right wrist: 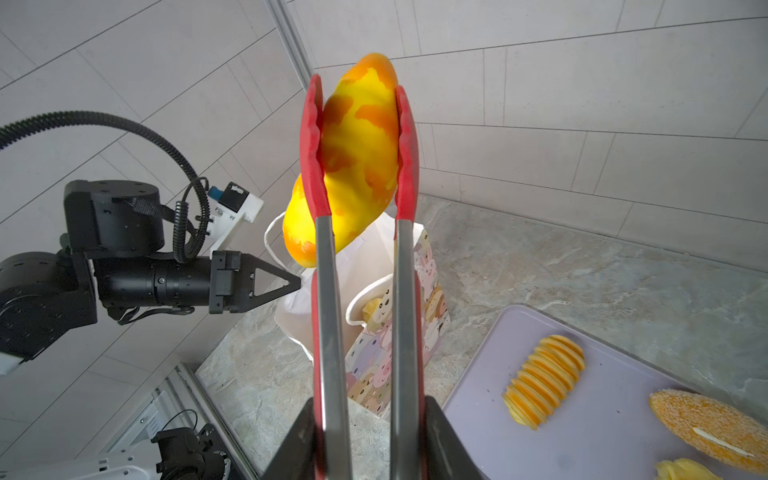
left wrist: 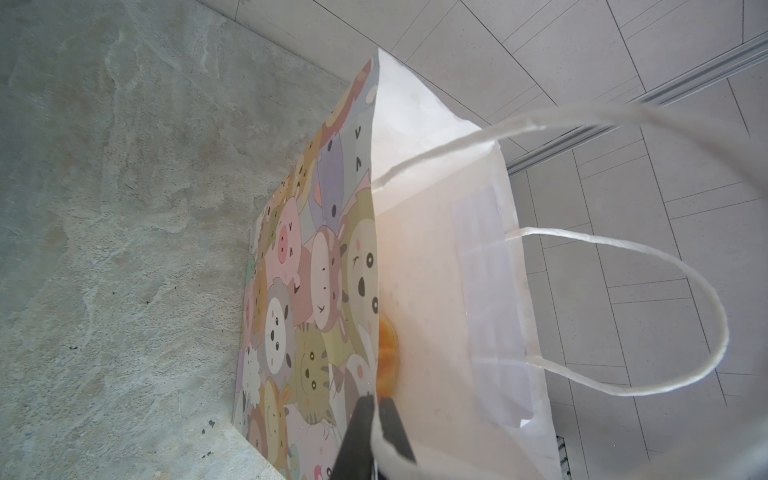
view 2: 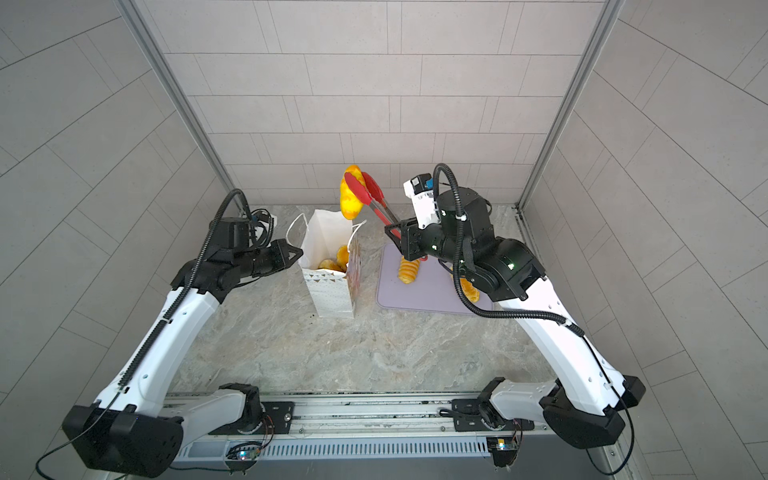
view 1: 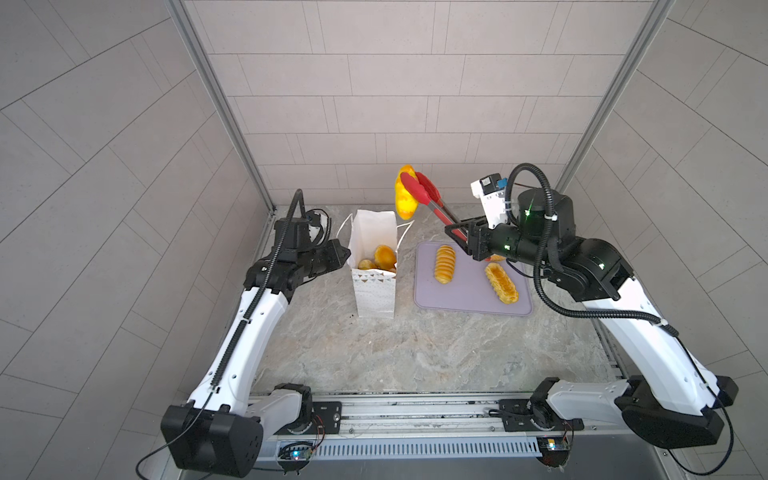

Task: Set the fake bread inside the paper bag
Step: 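Carry the bun in the right gripper's tongs over the paper bag, then lower the bun into the bag and open the tongs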

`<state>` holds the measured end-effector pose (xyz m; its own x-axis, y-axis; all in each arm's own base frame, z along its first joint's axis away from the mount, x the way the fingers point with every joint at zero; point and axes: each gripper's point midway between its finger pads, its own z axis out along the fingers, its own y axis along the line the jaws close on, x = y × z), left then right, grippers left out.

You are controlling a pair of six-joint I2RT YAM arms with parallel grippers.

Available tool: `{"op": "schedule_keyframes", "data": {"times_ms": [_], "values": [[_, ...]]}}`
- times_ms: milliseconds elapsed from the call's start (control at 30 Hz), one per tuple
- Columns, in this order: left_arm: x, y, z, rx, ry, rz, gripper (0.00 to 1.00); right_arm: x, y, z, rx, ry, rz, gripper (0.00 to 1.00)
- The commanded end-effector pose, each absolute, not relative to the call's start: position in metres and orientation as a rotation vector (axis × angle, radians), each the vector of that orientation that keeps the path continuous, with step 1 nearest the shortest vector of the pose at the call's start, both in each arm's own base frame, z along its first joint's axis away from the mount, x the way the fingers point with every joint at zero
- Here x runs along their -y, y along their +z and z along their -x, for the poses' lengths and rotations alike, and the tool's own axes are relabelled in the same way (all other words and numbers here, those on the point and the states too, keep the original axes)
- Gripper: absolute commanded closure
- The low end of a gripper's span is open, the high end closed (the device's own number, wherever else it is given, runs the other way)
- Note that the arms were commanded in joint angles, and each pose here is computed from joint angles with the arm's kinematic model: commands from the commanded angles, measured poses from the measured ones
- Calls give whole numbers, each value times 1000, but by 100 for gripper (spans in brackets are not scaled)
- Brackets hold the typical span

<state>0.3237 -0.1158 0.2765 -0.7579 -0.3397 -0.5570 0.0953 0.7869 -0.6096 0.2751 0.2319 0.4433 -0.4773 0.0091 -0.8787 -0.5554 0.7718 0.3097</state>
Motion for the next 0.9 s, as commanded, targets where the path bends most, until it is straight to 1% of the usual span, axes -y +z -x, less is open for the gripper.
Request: {"op": "schedule_keyframes", "data": {"times_ms": [0,367,600,867], "values": [[116,283,-318,-2280,-828,175,92,-238,465,-273,-1894,681,440,63],[116,285,-317,-2276,-831,173,92,-276,434,-274,-1973,570,569,63],[116,284,-318,-2278,-832,176,92,-291,404,-278,-2044,433,653,62],[117,285,-318,-2276,-834,171,92,-298,381,-285,-2079,303,697,61]]}}
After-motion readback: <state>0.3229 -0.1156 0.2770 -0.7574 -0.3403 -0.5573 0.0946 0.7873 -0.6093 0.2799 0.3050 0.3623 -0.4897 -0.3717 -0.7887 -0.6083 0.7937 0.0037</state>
